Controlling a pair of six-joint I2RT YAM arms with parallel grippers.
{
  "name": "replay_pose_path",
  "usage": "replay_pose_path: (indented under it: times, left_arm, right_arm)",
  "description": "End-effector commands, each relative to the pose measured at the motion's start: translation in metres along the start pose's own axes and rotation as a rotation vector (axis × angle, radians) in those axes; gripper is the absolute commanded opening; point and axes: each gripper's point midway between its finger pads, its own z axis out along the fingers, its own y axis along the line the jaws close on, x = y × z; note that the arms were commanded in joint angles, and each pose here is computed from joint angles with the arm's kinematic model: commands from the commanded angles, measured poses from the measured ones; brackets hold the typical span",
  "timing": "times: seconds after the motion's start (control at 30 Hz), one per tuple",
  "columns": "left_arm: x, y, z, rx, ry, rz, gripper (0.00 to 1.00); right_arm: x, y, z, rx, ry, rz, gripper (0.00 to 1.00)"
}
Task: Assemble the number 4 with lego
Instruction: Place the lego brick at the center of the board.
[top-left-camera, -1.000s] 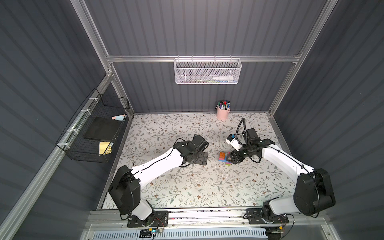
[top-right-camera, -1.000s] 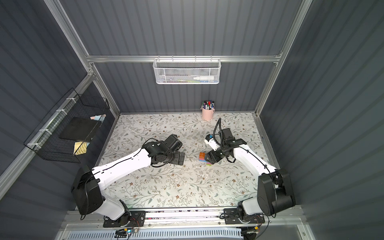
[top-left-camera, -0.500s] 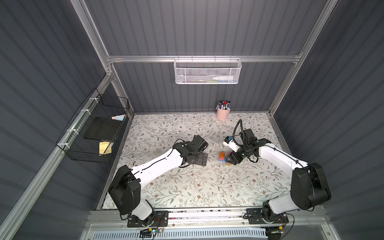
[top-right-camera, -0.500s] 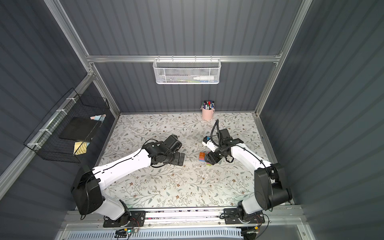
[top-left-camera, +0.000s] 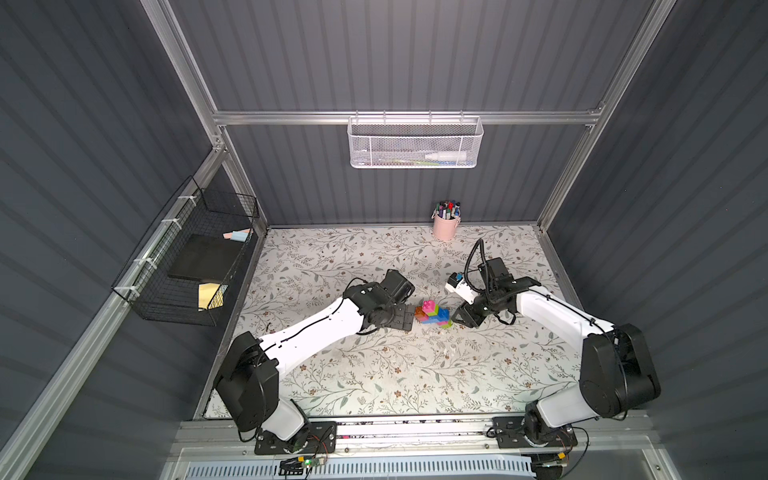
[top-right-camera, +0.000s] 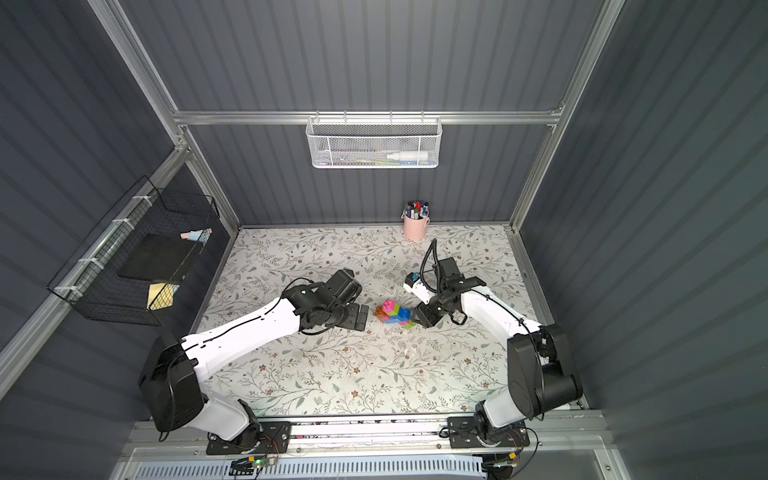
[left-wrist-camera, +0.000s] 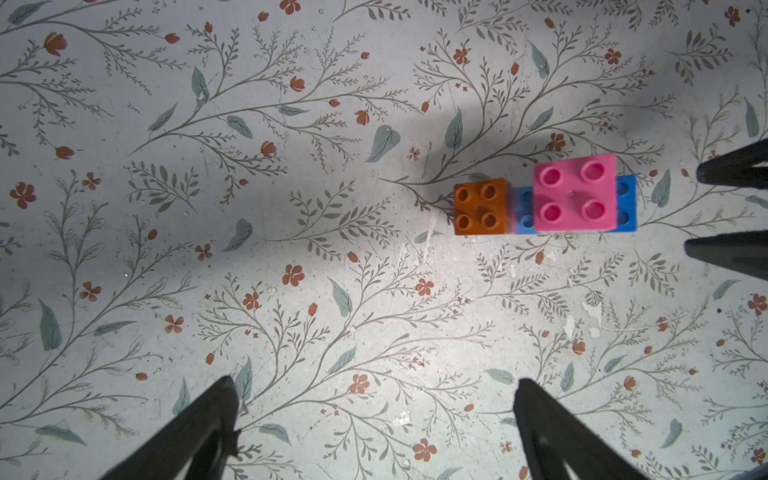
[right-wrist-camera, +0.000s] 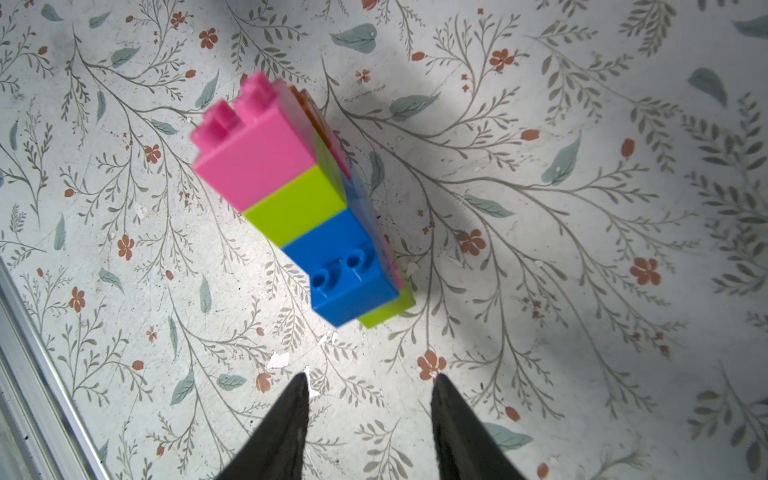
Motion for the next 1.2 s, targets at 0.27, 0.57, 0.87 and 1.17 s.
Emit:
replay_pose_path:
  times: [0.27, 0.57, 0.87, 1.17]
  left_arm:
    - [0.005, 0.014, -0.009, -0.008, -0.015, -0.004, 0.99]
    - [0.016, 0.023, -0.01, -0.016, -0.017, -0.031, 0.99]
    - [0.019, 0.031, -0.013, -0.034, -0.026, -0.046, 0.99]
    - [0.018, 0.031, -0.013, -0.03, -0.033, -0.055, 0.99]
  right_arm:
    - [-0.043, 0.027, 0.006, -0.109, -0.129, -0.096, 0.7]
    - [-0.059, 0.024, 0.046, -0.042, -0.047, -0.183, 0.7]
    - [-0.061, 0.021, 0.053, -0.052, -0.01, -0.181, 0.5]
    - [-0.059, 0.027, 0.062, -0.144, 0.073, -0.146, 0.35]
